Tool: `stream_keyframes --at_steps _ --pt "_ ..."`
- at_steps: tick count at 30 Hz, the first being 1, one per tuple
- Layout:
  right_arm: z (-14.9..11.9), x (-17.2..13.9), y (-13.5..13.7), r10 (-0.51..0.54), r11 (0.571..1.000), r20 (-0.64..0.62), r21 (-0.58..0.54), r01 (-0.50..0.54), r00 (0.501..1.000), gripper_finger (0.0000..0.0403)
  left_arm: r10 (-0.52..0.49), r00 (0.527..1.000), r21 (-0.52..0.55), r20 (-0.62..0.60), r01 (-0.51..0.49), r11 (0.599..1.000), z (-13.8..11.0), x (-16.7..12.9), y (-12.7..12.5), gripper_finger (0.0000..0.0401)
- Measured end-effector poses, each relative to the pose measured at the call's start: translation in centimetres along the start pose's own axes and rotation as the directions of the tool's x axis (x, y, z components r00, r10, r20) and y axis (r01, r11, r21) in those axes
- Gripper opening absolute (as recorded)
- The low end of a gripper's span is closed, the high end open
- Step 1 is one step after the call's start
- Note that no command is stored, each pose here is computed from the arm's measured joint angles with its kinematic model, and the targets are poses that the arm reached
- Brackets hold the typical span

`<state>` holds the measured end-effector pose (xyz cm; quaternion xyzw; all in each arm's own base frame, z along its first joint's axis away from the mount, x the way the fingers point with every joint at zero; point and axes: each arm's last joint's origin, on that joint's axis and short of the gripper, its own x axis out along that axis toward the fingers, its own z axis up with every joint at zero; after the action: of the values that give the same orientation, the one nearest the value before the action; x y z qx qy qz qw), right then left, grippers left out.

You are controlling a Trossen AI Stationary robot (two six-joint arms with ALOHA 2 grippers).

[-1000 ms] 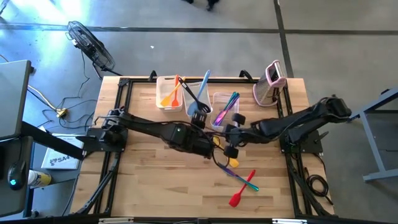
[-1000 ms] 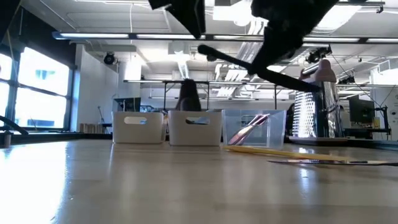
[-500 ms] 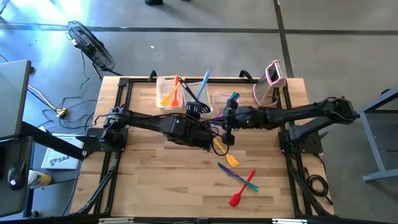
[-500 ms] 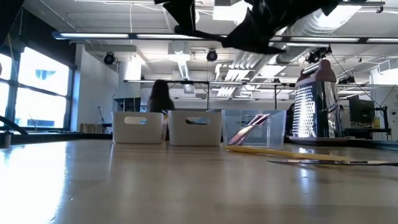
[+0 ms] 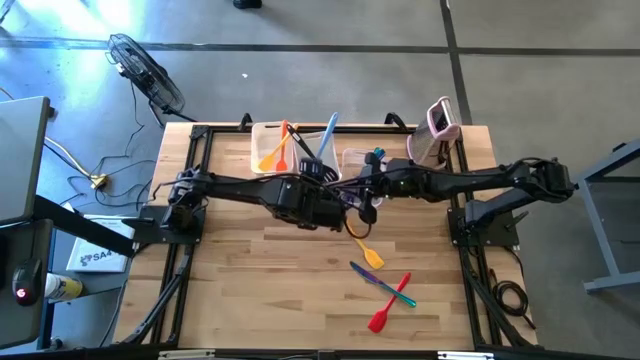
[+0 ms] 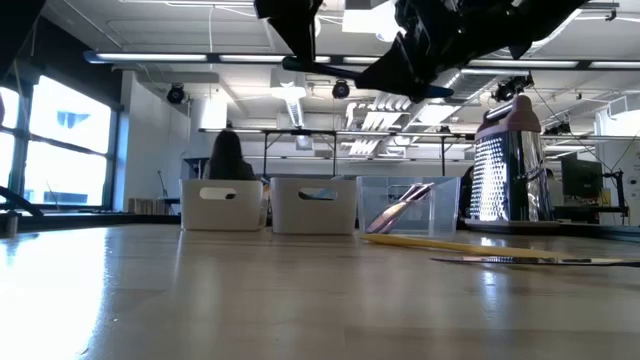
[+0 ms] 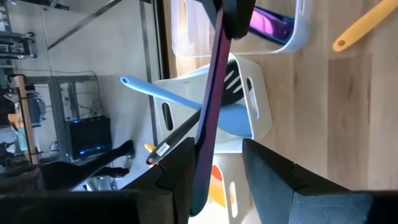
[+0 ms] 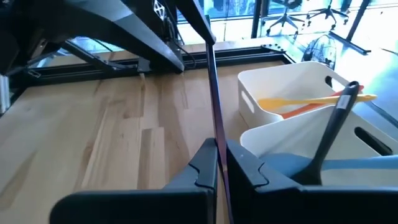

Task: Pick & Place Kitchen Items
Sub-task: Put the purple table knife into the transparent bin

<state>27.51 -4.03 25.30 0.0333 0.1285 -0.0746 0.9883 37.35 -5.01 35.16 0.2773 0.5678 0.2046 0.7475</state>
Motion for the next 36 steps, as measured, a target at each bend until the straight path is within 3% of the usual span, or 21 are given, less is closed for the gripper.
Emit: stream_keyframes --at_steps 15,22,28,32,36 --pt "0.3 -0.7 0.0 -0.006 1.000 -0.005 -0.008 0.006 1.000 0.0004 0.011 1.000 0.049 0.008 -0.012 0.999 0.2 0.6 0.8 0.0133" --pt "0.8 -1.4 0.4 0.004 1.000 0.019 -0.019 -0.004 1.000 0.0004 0.012 0.998 0.008 0.065 -0.012 1.000 0.9 0.5 0.9 0.0204" --pt "0.8 -1.6 0.3 -0.083 0.997 0.008 -0.006 0.083 0.997 0.0004 0.069 0.995 0.064 0.065 -0.073 0.995 0.8 0.1 0.5 0.0266" --pt "0.5 -1.6 -0.4 -0.155 0.988 -0.031 0.010 0.155 0.987 0.0004 0.192 0.978 0.105 0.078 -0.199 0.974 0.8 -0.7 0.0 0.0275" --pt "-0.1 -1.8 -0.8 -0.291 0.956 -0.098 -0.014 0.292 0.952 0.0004 0.297 0.951 0.142 0.081 -0.306 0.941 0.9 -1.1 -0.6 0.0276"
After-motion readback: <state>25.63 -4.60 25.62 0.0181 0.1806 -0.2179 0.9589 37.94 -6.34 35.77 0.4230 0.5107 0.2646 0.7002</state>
